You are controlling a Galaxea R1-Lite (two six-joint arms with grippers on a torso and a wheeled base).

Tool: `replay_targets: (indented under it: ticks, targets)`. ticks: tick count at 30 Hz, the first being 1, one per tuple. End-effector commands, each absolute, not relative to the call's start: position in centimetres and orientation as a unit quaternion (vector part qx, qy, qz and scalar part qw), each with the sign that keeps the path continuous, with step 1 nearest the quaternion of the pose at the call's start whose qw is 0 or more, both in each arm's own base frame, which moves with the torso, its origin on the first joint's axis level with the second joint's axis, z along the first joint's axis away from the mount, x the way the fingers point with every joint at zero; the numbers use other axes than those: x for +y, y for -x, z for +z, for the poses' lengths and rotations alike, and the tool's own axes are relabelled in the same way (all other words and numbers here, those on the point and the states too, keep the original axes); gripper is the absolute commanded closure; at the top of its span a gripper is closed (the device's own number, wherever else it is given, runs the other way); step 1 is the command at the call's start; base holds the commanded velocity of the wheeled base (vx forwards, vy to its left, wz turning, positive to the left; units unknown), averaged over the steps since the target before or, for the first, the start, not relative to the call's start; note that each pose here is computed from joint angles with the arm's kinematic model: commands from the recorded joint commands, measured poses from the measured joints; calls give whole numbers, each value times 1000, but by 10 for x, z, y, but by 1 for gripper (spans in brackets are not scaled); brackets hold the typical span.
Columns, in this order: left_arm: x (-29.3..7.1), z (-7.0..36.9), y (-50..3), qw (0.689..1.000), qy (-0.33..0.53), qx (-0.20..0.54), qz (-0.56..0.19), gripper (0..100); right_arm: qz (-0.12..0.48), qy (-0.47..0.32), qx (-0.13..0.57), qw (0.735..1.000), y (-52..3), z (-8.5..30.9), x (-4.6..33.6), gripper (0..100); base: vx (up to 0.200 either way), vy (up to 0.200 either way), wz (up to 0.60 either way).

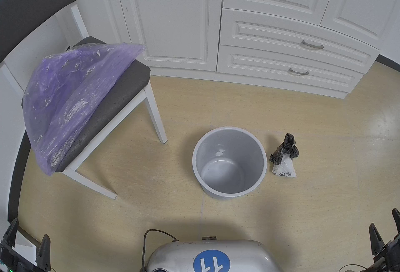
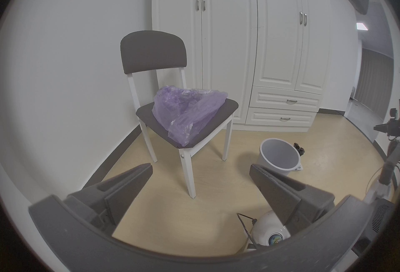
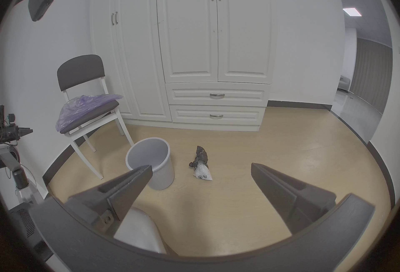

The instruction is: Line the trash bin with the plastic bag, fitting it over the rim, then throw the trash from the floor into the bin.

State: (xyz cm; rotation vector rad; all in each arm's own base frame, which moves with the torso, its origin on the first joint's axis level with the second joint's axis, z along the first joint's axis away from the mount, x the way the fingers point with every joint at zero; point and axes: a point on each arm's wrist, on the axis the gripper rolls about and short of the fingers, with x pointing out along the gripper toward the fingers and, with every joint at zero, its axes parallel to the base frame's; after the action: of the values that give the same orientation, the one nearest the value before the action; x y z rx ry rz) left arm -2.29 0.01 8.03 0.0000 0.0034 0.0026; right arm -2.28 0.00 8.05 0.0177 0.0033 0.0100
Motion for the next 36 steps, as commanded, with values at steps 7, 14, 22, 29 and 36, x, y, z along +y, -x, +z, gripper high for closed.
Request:
replay_targets:
  ticks: [7, 14, 22, 29, 36]
  targets:
    - [0, 75, 23, 1000, 0, 4, 2, 0, 5, -11, 1, 1000, 23, 76, 0, 0, 0, 0, 0]
    - [0, 75, 23, 1000, 0, 4, 2, 0, 5, -11, 1, 1000, 23, 76, 0, 0, 0, 0, 0]
    - [0, 75, 23, 1000, 0, 4, 2, 0, 4, -8, 2, 1000, 23, 75, 0, 0, 0, 0, 0]
    - [0, 75, 23, 1000, 0, 4, 2, 0, 5, -2, 2, 1000, 23, 75, 0, 0, 0, 0, 0]
    - [0, 75, 23, 1000, 0, 4, 2, 0, 8, 4, 2, 1000, 23, 75, 0, 0, 0, 0, 0]
